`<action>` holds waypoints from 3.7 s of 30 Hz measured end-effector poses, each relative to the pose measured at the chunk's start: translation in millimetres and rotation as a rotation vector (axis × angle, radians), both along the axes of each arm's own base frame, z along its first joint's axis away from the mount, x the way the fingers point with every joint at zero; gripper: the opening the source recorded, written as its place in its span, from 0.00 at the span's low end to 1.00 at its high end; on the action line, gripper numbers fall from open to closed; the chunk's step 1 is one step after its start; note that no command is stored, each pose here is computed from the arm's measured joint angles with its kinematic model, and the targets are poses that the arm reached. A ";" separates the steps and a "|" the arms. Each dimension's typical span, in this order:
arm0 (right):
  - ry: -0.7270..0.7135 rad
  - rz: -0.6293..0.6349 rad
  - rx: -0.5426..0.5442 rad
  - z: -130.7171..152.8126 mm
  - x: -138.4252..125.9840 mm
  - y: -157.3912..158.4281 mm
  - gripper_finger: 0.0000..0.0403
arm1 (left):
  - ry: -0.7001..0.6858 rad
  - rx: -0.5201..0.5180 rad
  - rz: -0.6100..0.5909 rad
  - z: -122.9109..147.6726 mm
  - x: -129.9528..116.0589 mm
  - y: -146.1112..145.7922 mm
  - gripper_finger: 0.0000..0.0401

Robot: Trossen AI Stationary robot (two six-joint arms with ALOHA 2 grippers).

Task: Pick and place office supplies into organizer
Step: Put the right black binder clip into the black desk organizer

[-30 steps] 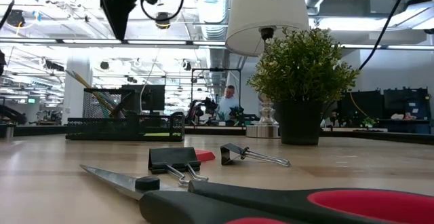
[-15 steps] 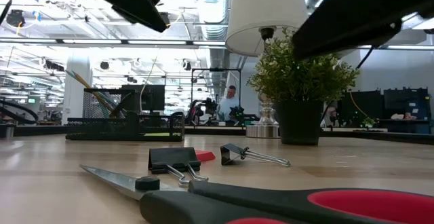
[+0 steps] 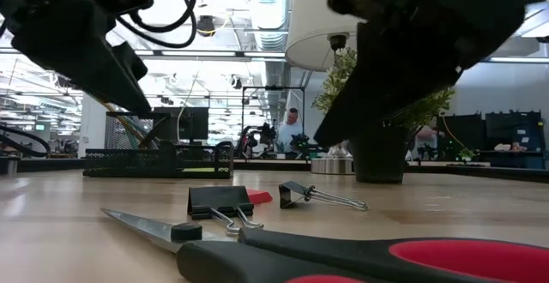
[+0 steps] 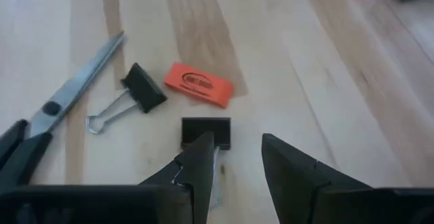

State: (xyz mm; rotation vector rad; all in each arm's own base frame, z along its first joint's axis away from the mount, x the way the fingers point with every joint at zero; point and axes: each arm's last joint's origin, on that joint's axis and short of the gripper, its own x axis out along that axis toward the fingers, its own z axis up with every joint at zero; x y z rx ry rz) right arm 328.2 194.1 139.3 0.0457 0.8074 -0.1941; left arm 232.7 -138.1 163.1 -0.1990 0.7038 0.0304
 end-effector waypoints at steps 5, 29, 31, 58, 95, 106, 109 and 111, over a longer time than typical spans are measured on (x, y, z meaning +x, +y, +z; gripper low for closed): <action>0.040 0.069 0.042 1.6 8.6 -11.8 0.30 | -0.016 0.010 -0.014 1.0 -1.7 -4.0 0.24; 0.049 0.060 0.088 -17.6 31.2 -23.1 0.55 | -0.037 -0.015 -0.010 2.8 -0.7 -5.6 0.24; 0.073 0.047 0.081 -18.4 30.0 -25.7 0.53 | -0.060 -0.032 -0.009 5.2 0.6 -6.5 0.24; 0.045 0.114 0.139 -4.1 29.9 -3.3 0.54 | -0.099 -0.065 -0.010 9.2 3.0 -8.2 0.24; 0.104 0.095 0.118 -14.7 18.7 0.6 0.54 | -0.153 -0.086 -0.014 14.3 6.0 -10.1 0.24; 0.059 0.088 0.152 -26.4 13.4 -2.3 0.54 | -0.334 -0.001 -0.127 76.2 25.6 -23.4 0.24; 0.043 0.093 0.153 -26.5 13.4 -1.4 0.54 | -0.371 0.028 -0.144 97.3 22.7 -21.4 0.24; 0.046 0.098 0.145 -26.7 13.3 -1.8 0.54 | -0.405 0.049 -0.133 112.5 18.3 -17.7 0.24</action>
